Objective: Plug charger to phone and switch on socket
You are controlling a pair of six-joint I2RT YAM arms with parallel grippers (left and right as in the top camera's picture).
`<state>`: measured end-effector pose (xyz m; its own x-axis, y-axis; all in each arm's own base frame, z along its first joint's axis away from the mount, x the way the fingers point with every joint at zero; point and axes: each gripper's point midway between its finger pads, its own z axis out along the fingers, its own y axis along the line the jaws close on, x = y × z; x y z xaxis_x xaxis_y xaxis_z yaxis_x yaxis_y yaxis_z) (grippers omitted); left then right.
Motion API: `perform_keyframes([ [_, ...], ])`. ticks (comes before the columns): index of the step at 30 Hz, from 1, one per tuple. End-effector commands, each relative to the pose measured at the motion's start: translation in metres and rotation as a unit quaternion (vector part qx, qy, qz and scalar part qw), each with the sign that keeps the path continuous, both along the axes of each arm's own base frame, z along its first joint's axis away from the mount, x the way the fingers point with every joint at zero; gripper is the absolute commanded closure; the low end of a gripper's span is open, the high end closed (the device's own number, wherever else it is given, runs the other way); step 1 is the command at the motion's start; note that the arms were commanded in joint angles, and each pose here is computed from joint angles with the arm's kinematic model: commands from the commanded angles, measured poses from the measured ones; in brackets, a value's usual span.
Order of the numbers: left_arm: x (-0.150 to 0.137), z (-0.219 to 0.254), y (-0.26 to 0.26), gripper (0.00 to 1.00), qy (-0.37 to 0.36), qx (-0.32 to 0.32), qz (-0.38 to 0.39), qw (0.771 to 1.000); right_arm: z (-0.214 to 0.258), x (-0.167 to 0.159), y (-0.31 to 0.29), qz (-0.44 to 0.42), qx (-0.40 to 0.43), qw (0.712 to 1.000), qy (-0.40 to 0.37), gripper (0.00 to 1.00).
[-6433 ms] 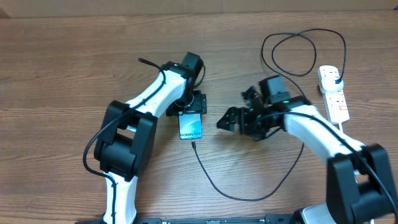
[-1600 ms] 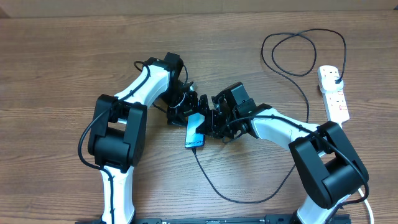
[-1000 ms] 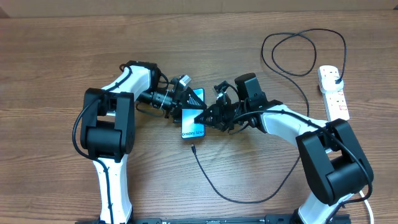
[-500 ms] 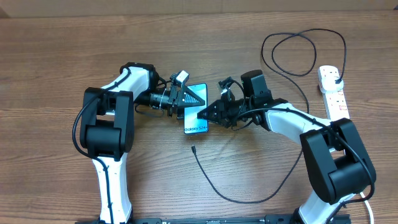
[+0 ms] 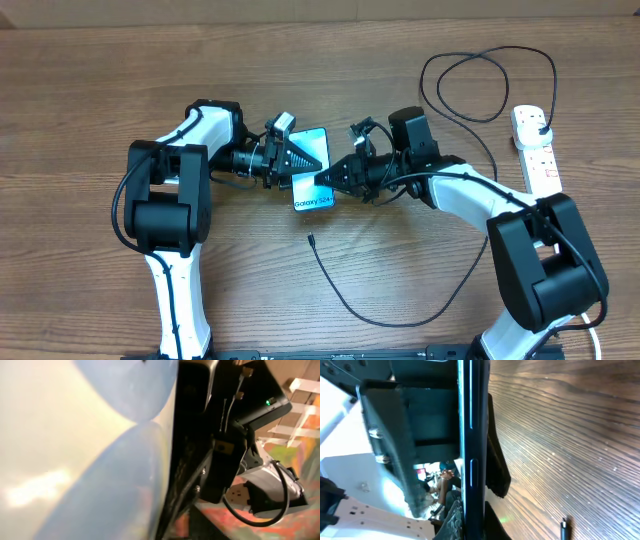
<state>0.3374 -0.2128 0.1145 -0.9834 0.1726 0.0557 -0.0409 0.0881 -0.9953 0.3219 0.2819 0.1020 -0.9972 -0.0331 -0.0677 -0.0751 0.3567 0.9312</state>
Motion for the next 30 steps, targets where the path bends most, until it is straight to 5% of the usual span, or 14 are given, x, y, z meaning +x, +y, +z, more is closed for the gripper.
perform_keyframes([
  [1, 0.014, 0.029, -0.004, 0.75, -0.011, -0.047, 0.03, 0.998, -0.026, 0.021, -0.015, -0.06, -0.066, 0.996, -0.009, 0.95],
  [5, 0.014, 0.029, -0.004, 0.96, -0.012, -0.046, 0.03, 0.998, -0.028, 0.02, -0.016, -0.061, -0.07, 0.996, -0.003, 0.71],
  [11, 0.011, 0.016, -0.003, 0.96, -0.045, -0.021, 0.007, 0.999, -0.038, 0.022, -0.022, -0.073, -0.098, 0.992, -0.005, 0.4],
  [14, 0.002, -0.007, 0.001, 0.96, -0.052, 0.04, -0.03, 0.997, -0.055, 0.024, -0.034, -0.101, -0.148, 0.984, 0.009, 0.22],
  [21, 0.0, -0.042, 0.019, 0.96, 0.003, 0.196, -0.068, 0.978, -0.07, 0.028, -0.049, -0.149, -0.195, 0.969, 0.041, 0.0],
  [25, 0.018, -0.057, 0.042, 0.96, 0.031, 0.35, -0.058, 0.934, -0.072, 0.03, -0.051, -0.159, -0.202, 0.965, 0.043, 0.0],
  [30, 0.036, -0.078, 0.077, 0.96, 0.039, 0.56, -0.015, 0.827, -0.073, 0.03, -0.052, -0.16, -0.204, 0.965, 0.043, 0.0],
])
